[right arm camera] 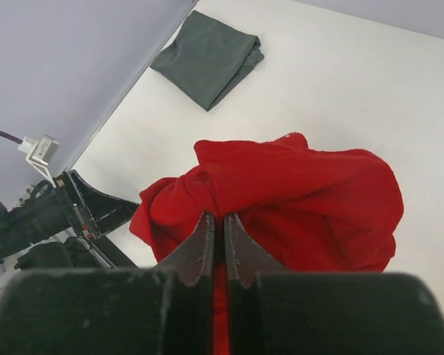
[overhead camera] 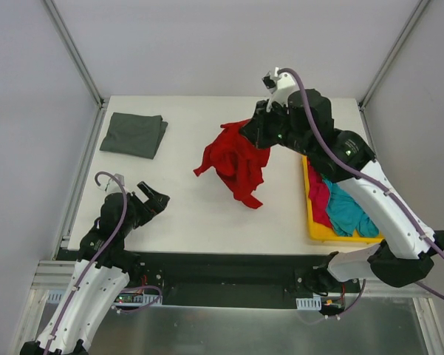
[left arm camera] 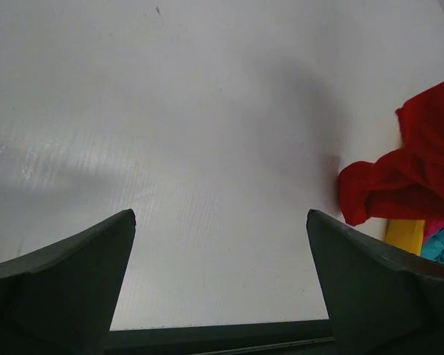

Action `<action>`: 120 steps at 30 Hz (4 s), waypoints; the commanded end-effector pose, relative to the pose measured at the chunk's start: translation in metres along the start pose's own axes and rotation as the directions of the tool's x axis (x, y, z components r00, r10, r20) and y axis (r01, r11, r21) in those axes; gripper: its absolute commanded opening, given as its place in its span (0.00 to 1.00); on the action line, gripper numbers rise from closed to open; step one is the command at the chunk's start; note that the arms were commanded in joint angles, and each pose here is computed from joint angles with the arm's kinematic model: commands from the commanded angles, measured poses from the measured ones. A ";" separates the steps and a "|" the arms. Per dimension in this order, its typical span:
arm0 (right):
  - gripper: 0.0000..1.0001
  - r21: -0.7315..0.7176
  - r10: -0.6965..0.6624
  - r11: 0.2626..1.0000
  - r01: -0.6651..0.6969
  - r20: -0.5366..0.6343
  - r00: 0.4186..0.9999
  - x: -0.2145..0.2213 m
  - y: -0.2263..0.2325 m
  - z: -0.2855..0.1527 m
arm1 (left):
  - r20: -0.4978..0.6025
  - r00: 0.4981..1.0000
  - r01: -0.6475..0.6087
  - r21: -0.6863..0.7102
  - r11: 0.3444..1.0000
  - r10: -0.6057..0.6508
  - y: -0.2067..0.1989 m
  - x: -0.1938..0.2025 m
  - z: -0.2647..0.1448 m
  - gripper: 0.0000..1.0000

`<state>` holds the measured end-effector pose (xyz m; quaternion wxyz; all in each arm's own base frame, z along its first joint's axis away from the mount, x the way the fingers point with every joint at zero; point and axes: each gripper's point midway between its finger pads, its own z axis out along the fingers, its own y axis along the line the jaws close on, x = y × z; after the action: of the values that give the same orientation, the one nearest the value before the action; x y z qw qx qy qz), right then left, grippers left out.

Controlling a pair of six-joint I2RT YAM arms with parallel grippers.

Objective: Fold and stack the t-shirts
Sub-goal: Move the tshirt to the center of the board, then flatten out the tshirt

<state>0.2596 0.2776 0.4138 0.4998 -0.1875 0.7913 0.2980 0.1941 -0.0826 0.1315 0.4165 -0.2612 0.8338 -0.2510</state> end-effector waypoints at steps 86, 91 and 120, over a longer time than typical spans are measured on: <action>0.99 0.165 -0.048 0.962 0.218 -0.682 0.730 0.330 -0.186 0.084 | -0.207 0.968 -0.194 -0.276 0.941 0.138 0.042 0.023 0.088 0.00; 0.93 0.174 -0.013 0.964 0.202 -0.725 0.688 0.341 -0.192 0.101 | -0.218 0.966 -0.199 -0.282 0.938 0.140 0.043 0.025 0.090 0.00; 0.01 0.564 0.087 0.730 0.386 -0.637 0.766 0.308 -0.211 0.063 | -0.126 0.978 -0.200 -0.301 0.932 0.169 0.023 -0.013 0.076 0.00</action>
<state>0.3001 0.2158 0.0192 0.2408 -0.1900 0.9516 -0.0182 0.2404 -0.0796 0.0421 0.2997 -0.2336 0.9199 -0.0967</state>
